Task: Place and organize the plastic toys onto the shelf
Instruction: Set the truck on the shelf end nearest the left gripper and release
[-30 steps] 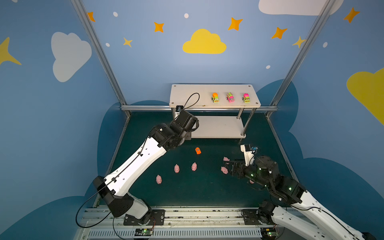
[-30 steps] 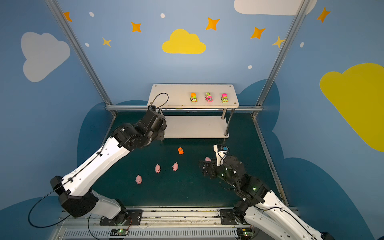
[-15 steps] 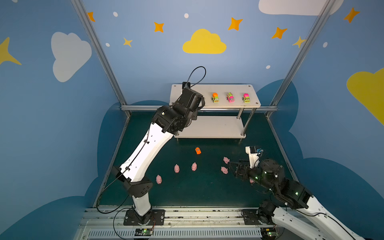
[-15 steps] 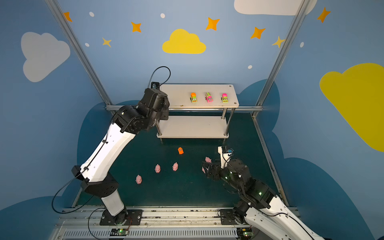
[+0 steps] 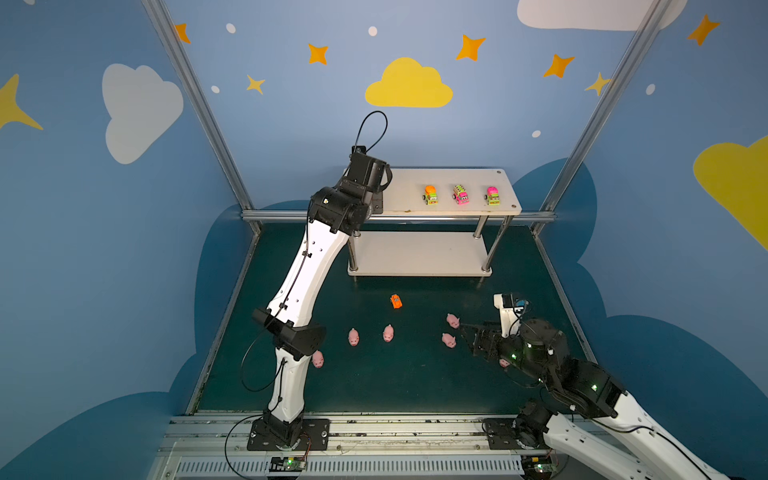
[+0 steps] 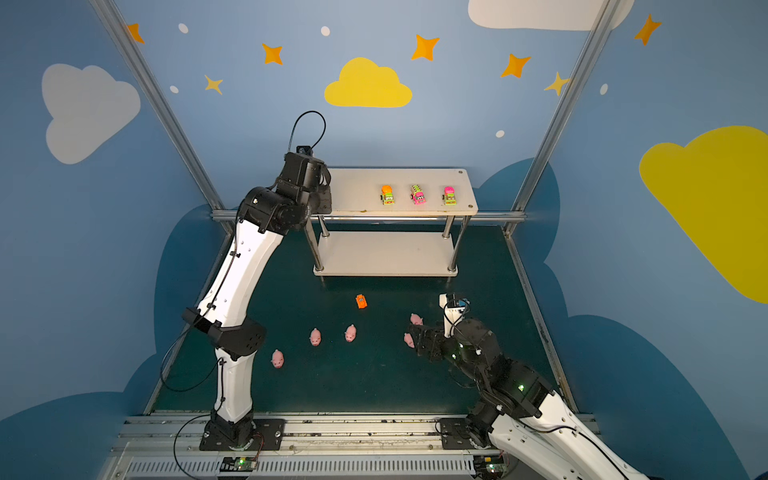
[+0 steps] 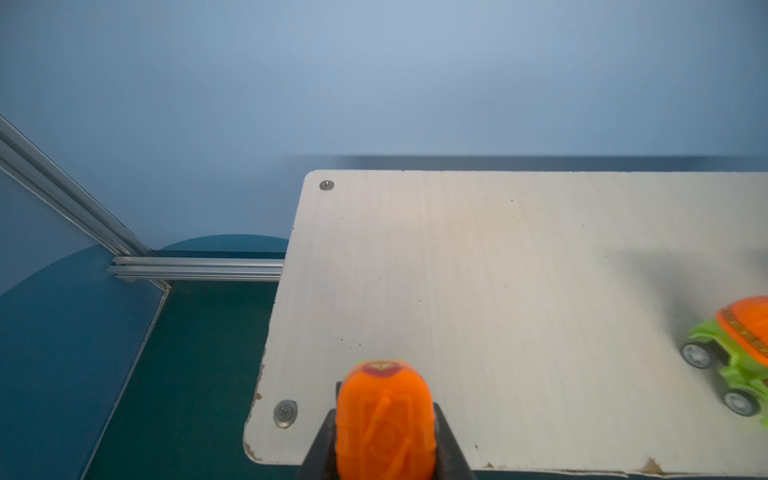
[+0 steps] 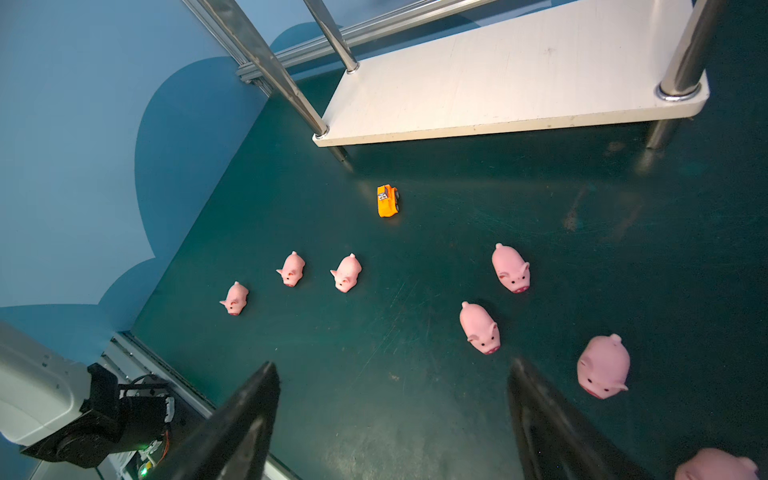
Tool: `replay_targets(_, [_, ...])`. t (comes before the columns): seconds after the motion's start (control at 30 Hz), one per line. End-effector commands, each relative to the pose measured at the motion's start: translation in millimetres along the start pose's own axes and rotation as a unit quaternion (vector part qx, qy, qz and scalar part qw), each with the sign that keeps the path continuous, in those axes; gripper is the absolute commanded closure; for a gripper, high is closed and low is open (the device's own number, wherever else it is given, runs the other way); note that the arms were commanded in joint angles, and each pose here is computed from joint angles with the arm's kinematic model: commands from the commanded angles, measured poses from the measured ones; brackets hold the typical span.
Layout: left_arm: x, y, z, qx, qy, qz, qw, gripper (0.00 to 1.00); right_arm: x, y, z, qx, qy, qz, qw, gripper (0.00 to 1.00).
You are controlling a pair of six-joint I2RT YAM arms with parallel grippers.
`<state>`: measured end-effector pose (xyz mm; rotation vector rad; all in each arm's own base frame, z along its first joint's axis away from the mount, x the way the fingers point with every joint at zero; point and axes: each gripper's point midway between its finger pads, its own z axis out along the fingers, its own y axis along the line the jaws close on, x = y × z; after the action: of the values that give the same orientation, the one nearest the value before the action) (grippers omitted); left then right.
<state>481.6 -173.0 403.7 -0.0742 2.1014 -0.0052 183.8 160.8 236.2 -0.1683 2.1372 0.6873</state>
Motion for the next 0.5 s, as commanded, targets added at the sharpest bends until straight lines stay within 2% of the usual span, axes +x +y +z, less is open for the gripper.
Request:
replay_targets(0.0, [-2, -3, 9, 0.025, 0.005, -0.006, 1.000, 0.72, -4, -1, 3, 0.011, -0.001, 0.001, 1.000, 0.16])
replay_targets(0.33, [3, 0, 35, 0.040, 0.019, -0.015, 0.999, 0.71, -1, 5, 23, 0.011, 0.016, 0.004, 1.000, 0.16])
replay_targets(0.47, [4, 0, 43, 0.046, 0.022, -0.021, 0.998, 0.66, 0, 5, 27, 0.012, 0.017, 0.006, 1.000, 0.16])
